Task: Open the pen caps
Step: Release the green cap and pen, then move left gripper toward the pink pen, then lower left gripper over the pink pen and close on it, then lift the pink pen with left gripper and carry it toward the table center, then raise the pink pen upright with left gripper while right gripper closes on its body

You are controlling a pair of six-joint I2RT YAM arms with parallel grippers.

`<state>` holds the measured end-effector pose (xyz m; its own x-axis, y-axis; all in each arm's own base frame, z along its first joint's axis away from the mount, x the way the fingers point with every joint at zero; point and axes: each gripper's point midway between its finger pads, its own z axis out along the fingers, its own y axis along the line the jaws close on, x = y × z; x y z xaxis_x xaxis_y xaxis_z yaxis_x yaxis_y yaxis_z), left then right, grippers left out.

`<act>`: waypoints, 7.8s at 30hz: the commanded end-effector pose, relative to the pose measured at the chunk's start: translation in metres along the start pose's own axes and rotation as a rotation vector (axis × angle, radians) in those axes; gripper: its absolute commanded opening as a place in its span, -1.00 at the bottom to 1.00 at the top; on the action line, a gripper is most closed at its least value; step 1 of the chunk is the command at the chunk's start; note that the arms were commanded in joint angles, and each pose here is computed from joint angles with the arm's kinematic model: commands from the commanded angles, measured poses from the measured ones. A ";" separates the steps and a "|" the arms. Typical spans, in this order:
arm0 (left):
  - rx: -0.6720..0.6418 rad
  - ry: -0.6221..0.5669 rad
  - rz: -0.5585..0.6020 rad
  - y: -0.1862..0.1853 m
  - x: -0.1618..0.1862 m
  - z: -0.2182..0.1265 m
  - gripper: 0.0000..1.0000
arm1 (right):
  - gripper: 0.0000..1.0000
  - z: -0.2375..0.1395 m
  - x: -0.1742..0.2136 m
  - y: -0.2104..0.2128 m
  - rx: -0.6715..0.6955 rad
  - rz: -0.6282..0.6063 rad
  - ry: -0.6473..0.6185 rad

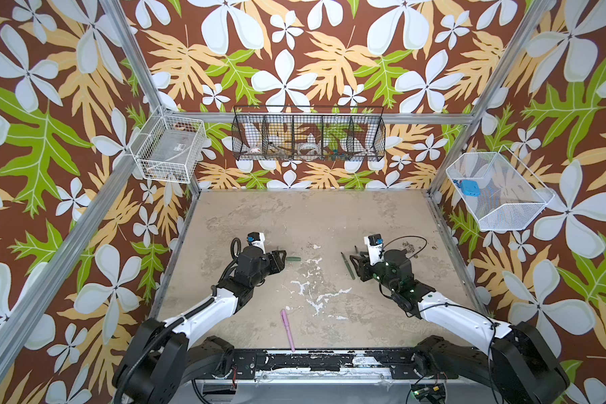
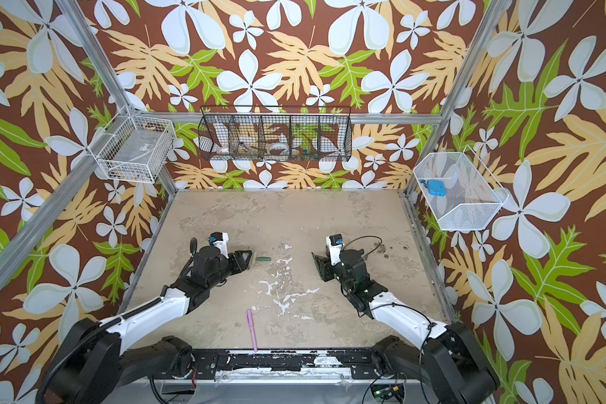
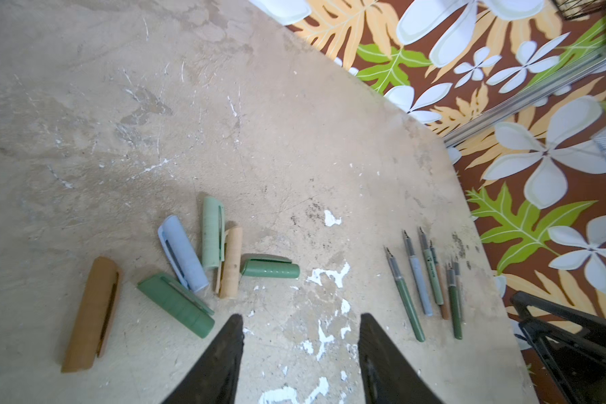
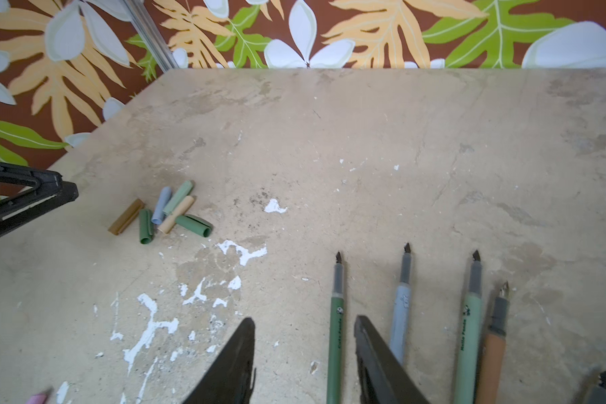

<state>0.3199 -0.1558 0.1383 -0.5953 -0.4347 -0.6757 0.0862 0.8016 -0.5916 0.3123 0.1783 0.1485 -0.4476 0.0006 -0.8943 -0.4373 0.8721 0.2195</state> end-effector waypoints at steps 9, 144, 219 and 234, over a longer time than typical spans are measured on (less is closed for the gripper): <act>-0.104 0.220 -0.036 0.016 0.085 -0.060 0.05 | -0.08 -0.003 -0.016 0.037 -0.086 -0.023 -0.005; -0.313 0.598 0.588 -0.036 0.193 -0.020 -0.32 | -0.02 0.040 0.035 0.034 -0.074 -0.037 0.287; 0.524 -0.108 0.167 -0.178 -0.031 -0.024 -0.92 | 0.05 -0.021 -0.010 0.115 -0.768 0.151 0.010; 0.658 -0.066 0.206 -0.194 0.011 -0.033 -0.94 | -0.05 -0.030 -0.011 0.134 -0.862 0.120 0.002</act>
<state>0.2746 -0.2985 0.2414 -0.5023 -0.3075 -0.8082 0.6247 0.5173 -0.5850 0.2394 0.2770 0.1903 -0.5599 0.0642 -0.8261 -0.7970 0.2308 0.5581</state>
